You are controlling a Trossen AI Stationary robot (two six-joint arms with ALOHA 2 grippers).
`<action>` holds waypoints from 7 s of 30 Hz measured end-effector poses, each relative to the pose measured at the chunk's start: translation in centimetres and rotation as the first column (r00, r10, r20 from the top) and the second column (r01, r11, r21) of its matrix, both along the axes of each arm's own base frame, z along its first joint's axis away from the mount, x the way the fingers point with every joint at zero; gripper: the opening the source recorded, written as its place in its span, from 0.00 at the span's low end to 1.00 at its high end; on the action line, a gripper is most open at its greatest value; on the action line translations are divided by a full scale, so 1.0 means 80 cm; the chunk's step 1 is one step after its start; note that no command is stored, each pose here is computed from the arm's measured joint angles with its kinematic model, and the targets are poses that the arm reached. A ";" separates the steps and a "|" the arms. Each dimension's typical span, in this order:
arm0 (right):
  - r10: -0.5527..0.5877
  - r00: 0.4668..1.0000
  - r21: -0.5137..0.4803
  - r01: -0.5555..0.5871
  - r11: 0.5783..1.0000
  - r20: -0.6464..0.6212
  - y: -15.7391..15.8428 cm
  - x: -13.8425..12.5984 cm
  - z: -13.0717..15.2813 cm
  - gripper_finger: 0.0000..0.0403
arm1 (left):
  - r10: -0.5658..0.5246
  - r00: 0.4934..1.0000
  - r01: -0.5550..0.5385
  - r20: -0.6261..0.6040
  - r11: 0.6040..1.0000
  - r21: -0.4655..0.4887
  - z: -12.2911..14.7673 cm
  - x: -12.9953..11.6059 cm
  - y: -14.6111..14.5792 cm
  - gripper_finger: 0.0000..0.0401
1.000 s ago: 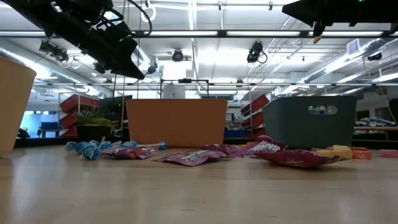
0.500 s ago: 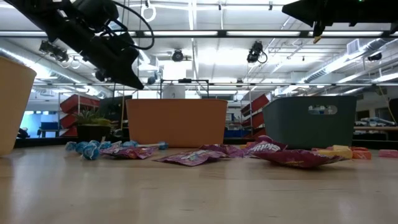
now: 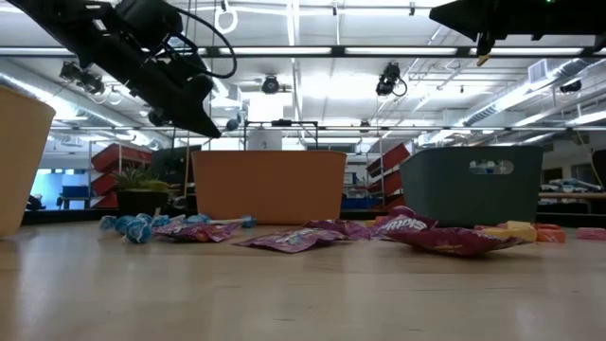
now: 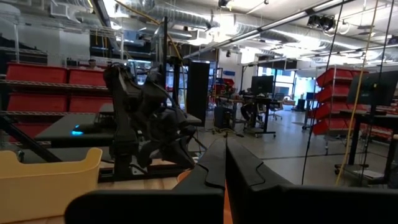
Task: Sort candy
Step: Put the blue candy into the orange bin
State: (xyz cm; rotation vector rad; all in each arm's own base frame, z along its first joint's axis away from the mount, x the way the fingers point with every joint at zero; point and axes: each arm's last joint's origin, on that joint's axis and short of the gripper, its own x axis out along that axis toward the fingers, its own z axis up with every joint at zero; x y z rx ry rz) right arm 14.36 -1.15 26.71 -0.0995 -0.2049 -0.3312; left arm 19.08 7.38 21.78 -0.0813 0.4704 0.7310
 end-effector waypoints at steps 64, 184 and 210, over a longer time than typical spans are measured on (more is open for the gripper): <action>0.000 1.000 0.000 0.000 1.000 -0.021 0.000 0.001 -0.002 0.00 | -0.021 0.994 0.012 -0.105 0.997 -0.082 -0.027 0.008 0.015 0.01; 0.000 1.000 0.000 0.000 1.000 -0.021 0.000 0.000 -0.002 0.00 | -0.163 0.987 0.163 0.003 0.987 -0.016 0.032 0.032 0.014 0.14; 0.012 1.000 0.008 -0.012 1.000 -0.017 0.000 0.001 -0.002 0.00 | -0.534 0.831 0.505 -0.156 0.842 -0.191 0.014 0.038 -0.079 0.14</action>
